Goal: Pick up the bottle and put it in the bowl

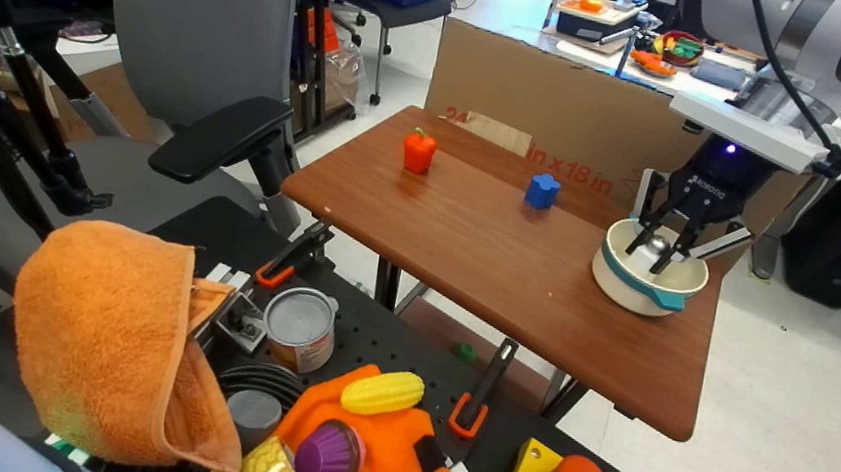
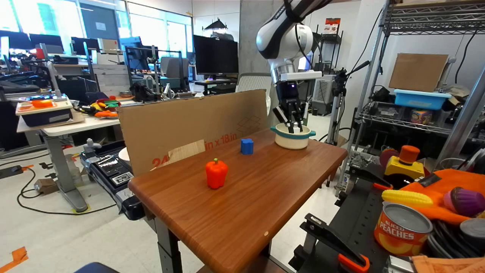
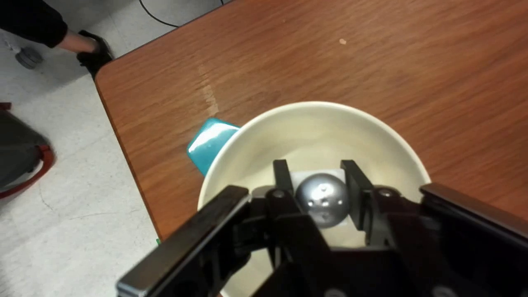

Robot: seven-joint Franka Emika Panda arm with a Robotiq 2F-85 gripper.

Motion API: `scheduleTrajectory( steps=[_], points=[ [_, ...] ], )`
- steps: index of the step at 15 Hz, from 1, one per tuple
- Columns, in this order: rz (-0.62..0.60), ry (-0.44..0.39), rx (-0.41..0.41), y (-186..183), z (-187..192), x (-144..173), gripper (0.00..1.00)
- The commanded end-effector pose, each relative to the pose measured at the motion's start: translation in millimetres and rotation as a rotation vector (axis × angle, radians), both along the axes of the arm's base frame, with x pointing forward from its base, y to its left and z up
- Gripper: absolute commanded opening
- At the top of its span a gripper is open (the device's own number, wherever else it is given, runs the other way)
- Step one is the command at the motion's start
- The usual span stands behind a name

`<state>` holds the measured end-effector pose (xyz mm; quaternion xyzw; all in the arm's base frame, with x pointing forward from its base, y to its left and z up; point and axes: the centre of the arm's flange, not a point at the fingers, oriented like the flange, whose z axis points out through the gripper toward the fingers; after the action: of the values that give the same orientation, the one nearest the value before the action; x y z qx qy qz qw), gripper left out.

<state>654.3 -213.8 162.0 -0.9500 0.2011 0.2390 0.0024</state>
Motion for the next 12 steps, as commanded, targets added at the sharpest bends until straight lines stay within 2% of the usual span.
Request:
scheduleTrajectory(
  steps=[1,2,7,10,11,12],
  points=[
    [0.001,0.031,-0.015,-6.0,-3.9,20.3,0.48],
    [0.009,0.036,-0.009,-4.8,-2.1,21.1,0.62],
    [0.051,0.054,0.033,6.4,25.7,14.8,0.97],
    [0.12,0.033,0.091,23.8,67.8,-1.1,1.0],
    [0.106,0.025,0.133,29.4,85.2,-4.3,1.0],
    [0.089,0.031,0.074,17.7,46.8,13.5,1.0]
  ],
)
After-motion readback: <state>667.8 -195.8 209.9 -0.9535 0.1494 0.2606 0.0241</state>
